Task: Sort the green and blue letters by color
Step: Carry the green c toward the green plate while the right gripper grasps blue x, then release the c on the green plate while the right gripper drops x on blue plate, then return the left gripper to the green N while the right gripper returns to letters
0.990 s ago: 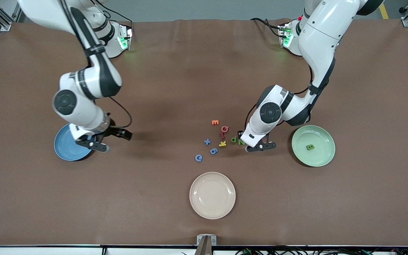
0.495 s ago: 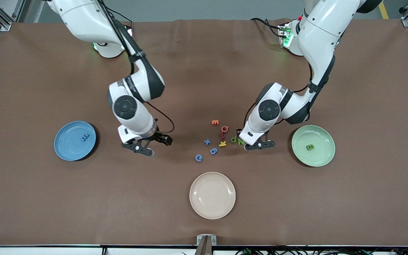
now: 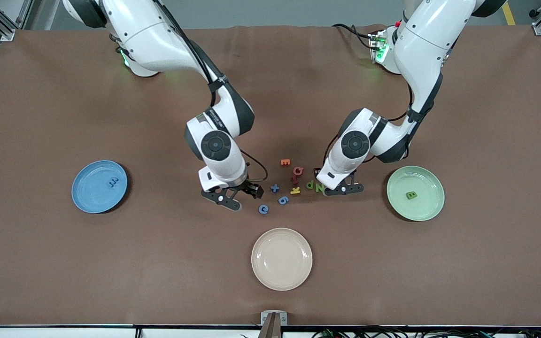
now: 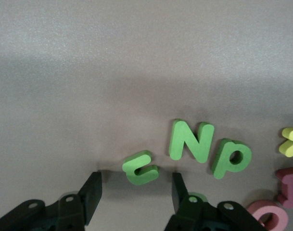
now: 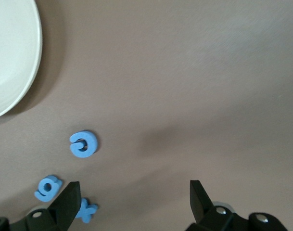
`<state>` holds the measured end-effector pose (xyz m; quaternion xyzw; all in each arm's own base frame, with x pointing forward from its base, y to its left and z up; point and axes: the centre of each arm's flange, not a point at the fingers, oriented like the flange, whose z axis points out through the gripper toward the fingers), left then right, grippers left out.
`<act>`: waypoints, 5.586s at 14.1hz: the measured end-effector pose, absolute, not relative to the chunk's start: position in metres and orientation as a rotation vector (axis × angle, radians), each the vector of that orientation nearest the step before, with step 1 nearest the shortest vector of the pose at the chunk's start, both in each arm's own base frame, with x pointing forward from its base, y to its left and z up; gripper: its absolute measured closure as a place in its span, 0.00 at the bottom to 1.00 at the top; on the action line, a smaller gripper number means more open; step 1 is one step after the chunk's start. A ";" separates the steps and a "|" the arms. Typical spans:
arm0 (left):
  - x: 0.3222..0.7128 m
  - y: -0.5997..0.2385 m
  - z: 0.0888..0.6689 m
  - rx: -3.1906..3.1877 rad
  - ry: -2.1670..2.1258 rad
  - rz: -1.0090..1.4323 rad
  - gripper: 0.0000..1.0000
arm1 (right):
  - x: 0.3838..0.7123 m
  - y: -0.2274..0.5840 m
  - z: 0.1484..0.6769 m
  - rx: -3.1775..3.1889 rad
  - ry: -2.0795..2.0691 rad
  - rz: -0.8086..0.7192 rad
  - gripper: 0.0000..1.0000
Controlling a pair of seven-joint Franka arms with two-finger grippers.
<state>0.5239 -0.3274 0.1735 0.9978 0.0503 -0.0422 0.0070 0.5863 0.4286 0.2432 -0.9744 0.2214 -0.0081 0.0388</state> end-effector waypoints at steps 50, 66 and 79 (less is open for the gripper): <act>0.572 -0.082 0.206 3.184 0.101 -0.208 0.44 | 0.608 0.344 0.280 -3.165 0.700 0.294 0.74; 0.568 -0.237 0.246 3.124 0.080 -0.085 0.33 | 0.541 -0.012 0.262 -3.133 -0.011 0.323 0.74; 0.561 -0.335 0.206 3.071 -0.064 -0.109 0.24 | 0.566 0.048 0.292 -3.150 0.034 0.187 0.00</act>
